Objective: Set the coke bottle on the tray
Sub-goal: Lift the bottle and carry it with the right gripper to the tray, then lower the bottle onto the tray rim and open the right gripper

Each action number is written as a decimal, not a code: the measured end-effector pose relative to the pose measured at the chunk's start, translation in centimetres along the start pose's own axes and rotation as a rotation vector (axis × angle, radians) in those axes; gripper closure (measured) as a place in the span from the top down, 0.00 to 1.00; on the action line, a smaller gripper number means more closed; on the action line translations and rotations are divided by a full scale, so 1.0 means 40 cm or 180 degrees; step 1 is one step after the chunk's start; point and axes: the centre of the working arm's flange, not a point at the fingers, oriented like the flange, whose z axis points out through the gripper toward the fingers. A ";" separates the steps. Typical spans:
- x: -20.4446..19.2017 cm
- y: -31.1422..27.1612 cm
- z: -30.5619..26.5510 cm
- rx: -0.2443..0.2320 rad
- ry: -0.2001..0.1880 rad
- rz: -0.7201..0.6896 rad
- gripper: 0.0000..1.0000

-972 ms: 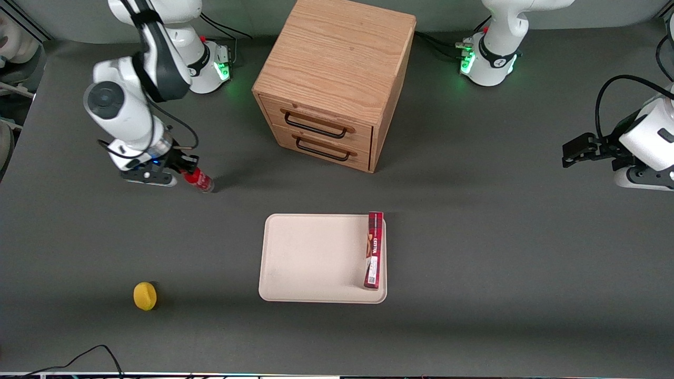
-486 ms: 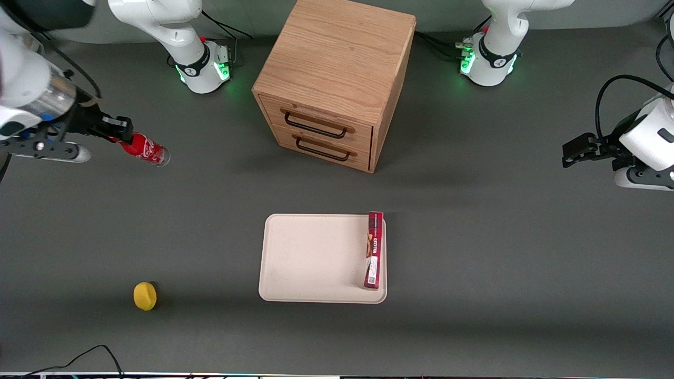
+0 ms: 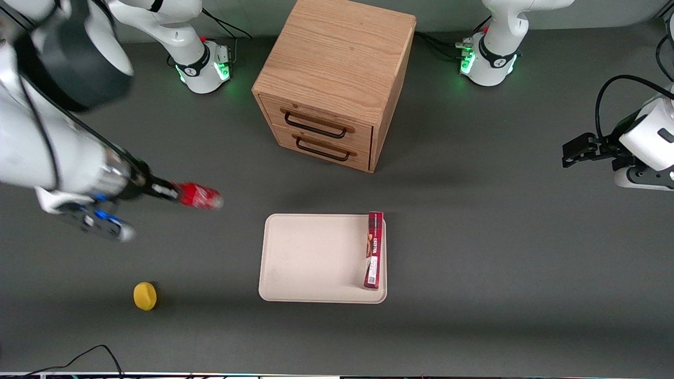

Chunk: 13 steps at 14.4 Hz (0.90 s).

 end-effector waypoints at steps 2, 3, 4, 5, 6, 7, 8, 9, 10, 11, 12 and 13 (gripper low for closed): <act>0.039 -0.094 0.122 0.0044 0.0217 0.0279 0.32; 0.055 -0.140 0.190 0.0085 0.0323 0.0404 0.32; 0.071 -0.179 0.257 0.0134 0.0423 0.0523 0.32; 0.086 -0.209 0.320 0.0176 0.0506 0.0615 0.32; 0.097 -0.234 0.379 0.0207 0.0570 0.0688 0.32; 0.105 -0.251 0.431 0.0214 0.0611 0.0735 0.32; 0.113 -0.261 0.472 0.0212 0.0632 0.0770 0.32; 0.120 -0.265 0.497 0.0224 0.0639 0.0799 0.32; 0.128 -0.266 0.511 0.0244 0.0652 0.0819 0.32; 0.134 -0.266 0.516 0.0241 0.0688 0.0817 0.37; 0.137 -0.266 0.512 0.0231 0.0739 0.0806 0.46; 0.137 -0.268 0.502 0.0233 0.0767 0.0797 0.57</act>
